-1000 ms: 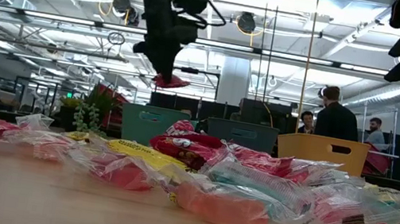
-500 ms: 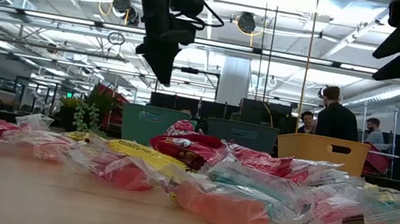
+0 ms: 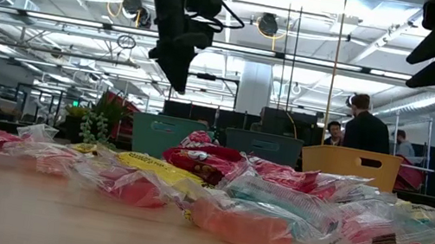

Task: Sort candy
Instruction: Put the red candy into the green bin, then put the orange gummy candy into the yellow bin

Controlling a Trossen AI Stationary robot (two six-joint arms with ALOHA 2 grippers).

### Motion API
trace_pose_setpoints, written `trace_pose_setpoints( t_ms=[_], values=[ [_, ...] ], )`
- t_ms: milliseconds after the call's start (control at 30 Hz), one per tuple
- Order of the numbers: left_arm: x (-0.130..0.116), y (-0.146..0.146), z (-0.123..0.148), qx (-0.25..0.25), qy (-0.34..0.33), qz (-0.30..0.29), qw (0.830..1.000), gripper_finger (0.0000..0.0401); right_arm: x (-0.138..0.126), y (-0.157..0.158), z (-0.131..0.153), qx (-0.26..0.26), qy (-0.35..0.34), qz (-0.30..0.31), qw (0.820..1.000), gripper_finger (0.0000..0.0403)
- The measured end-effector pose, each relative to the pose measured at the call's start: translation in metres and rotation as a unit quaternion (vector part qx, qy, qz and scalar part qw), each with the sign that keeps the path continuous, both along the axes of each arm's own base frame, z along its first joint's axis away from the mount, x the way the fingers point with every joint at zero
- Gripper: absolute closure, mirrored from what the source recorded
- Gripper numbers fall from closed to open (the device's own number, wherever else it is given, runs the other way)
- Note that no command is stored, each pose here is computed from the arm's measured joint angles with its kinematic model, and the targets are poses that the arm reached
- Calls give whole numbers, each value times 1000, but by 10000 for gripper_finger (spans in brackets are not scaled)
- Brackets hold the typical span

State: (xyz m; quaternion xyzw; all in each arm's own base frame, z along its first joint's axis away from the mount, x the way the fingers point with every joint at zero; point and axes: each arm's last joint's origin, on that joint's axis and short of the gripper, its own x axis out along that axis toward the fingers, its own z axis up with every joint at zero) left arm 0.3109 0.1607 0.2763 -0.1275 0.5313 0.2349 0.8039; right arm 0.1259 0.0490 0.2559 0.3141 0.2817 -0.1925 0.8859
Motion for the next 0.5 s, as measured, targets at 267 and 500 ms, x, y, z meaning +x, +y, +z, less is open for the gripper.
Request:
trace_pose_setpoints(
  t_ms=[267,500],
  values=[
    [4,-3,1,-8,-19,28,999,287,1,1,1,6,-8,1,1000,204],
    [15,-30,0,-39,-24,-36,998,287,1,1,1,6,-9,2,1000,204]
  ],
)
